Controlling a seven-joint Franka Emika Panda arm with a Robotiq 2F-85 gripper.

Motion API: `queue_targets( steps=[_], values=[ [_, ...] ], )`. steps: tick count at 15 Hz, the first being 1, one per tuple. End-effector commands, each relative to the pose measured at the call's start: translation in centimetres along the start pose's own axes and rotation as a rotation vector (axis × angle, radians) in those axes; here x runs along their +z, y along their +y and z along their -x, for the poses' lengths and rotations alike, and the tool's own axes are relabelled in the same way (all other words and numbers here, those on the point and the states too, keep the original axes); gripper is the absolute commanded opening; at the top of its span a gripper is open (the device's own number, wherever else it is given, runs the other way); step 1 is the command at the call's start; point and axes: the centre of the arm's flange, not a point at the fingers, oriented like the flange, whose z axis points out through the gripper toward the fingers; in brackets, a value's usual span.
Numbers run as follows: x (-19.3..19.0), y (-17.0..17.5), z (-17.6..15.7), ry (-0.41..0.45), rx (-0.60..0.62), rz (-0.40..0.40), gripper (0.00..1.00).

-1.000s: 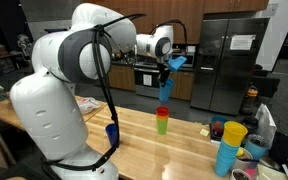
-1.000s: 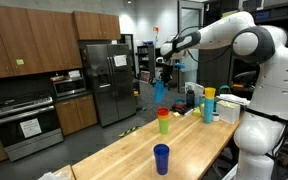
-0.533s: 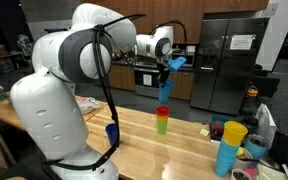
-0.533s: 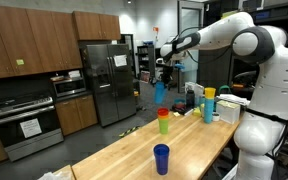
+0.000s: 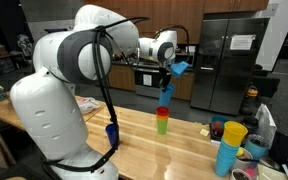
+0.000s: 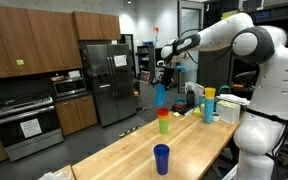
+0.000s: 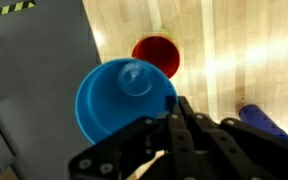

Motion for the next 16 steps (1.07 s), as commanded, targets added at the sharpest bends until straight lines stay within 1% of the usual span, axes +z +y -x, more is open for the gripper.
queue_targets(
  steps=[1, 7, 16],
  values=[
    [-0.3, -1.0, 2.0, 0.017, -0.02, -0.012, 0.01],
    [-0.4, -0.9, 4.1, 0.005, -0.043, -0.032, 0.01],
    [0.8, -2.1, 3.4, -0.006, -0.089, -0.057, 0.01]
  ],
)
